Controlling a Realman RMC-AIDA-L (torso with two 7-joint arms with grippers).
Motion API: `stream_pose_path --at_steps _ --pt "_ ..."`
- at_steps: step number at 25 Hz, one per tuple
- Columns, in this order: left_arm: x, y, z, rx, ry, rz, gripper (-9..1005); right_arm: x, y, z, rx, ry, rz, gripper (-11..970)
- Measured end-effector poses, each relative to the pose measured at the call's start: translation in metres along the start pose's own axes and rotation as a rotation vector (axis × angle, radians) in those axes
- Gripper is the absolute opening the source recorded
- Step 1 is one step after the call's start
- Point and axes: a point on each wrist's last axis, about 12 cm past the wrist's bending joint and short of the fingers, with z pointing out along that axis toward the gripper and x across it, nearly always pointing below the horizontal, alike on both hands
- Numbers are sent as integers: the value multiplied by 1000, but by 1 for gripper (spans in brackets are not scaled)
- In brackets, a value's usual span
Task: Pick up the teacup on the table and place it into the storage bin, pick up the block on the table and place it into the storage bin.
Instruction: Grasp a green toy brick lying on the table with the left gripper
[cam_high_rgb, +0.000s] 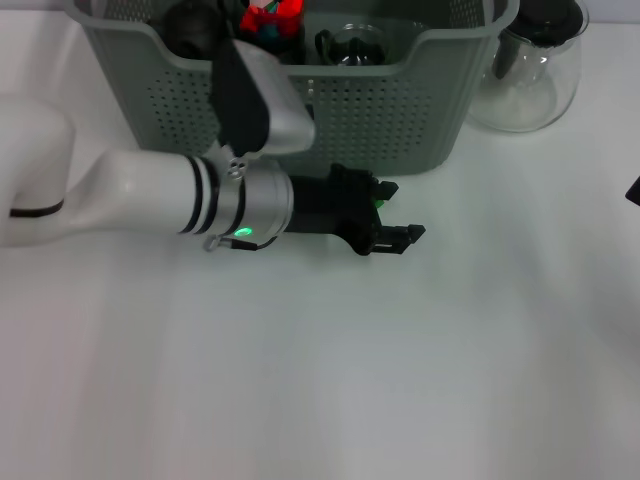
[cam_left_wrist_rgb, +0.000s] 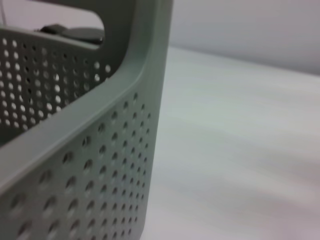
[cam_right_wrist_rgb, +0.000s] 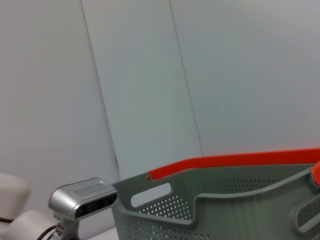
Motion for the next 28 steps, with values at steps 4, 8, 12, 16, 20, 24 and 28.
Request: stream_pose_path --at_steps 4,8,12,16,20,24,28 --pt "-12 0 8 -1 46 24 671 0 0 0 2 1 0 852" --pt "-21 -2 14 -14 84 42 669 0 -1 0 4 2 0 852" --pt "-26 -4 21 -35 126 61 667 0 -1 1 4 2 -2 852" --pt "-25 -2 22 -57 164 59 665 0 -1 1 4 2 -2 852" --pt "-24 0 18 -78 177 48 663 0 -1 1 4 2 -3 852" --pt "-21 1 11 -96 215 46 661 -1 -1 2 2 1 -4 852" --pt "-19 -2 1 -101 230 47 659 -1 -1 2 1 1 -4 852"
